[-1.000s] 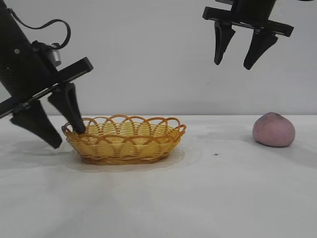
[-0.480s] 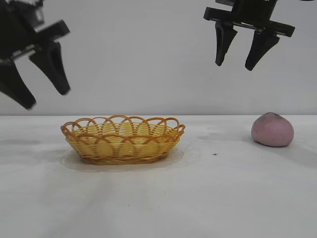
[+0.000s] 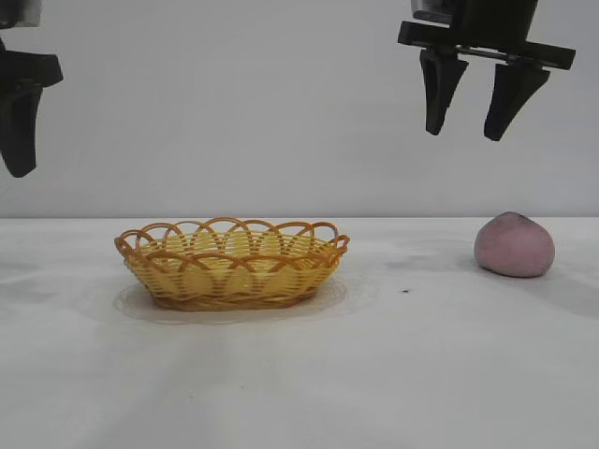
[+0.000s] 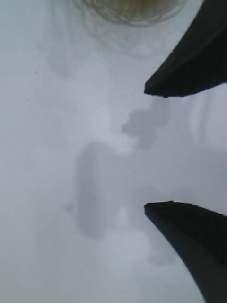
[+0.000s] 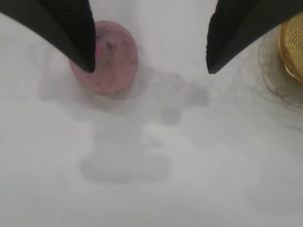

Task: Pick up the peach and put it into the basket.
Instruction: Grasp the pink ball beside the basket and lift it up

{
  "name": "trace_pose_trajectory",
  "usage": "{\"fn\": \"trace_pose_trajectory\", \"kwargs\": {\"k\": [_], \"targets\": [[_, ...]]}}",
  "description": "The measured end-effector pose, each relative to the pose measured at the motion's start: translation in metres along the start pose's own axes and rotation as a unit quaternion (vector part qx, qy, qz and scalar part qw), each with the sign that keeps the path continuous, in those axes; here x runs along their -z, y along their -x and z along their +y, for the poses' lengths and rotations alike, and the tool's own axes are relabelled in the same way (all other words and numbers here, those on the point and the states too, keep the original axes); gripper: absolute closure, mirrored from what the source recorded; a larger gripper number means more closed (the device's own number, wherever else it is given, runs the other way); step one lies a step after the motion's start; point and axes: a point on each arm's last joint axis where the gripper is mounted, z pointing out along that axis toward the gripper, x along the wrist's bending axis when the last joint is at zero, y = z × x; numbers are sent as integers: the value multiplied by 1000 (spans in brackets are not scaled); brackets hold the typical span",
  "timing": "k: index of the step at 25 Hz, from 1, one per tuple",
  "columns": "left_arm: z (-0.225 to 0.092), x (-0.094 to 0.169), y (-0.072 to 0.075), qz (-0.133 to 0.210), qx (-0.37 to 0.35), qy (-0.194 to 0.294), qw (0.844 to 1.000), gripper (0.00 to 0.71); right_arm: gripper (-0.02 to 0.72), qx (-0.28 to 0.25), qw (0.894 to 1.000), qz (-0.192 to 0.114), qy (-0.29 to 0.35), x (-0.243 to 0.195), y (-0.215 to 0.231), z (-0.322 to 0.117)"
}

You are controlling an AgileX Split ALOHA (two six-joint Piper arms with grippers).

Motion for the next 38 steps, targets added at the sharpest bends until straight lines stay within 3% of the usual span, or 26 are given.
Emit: {"fn": "trace_pose_trajectory", "kwargs": {"k": [5,12,18,22,25,29,34,38], "targets": [[3,26,-1,1,10,29,1000,233,251,-1,1000,-5,-3,0,1,-1],[-11,135,-6,12,15,110,994,233,251,-3,1000,-5,11,0,1,2],[-65,222,-11,25,21,127,991,233,251,-3,1000,-5,24,0,1,4],[-114,265,-14,29,25,121,992,233,251,-4,1000,-3,27,0,1,5],[-145,290,-14,20,28,163,986,233,251,-4,999,-3,32,0,1,6],[-190,288,-12,4,19,190,982,233,251,-4,999,-3,36,0,1,7],[-241,233,-11,5,-1,147,989,233,251,-5,999,-2,37,0,0,7],[-268,211,-11,4,-2,177,984,233,251,-5,999,-2,36,0,0,7]]}}
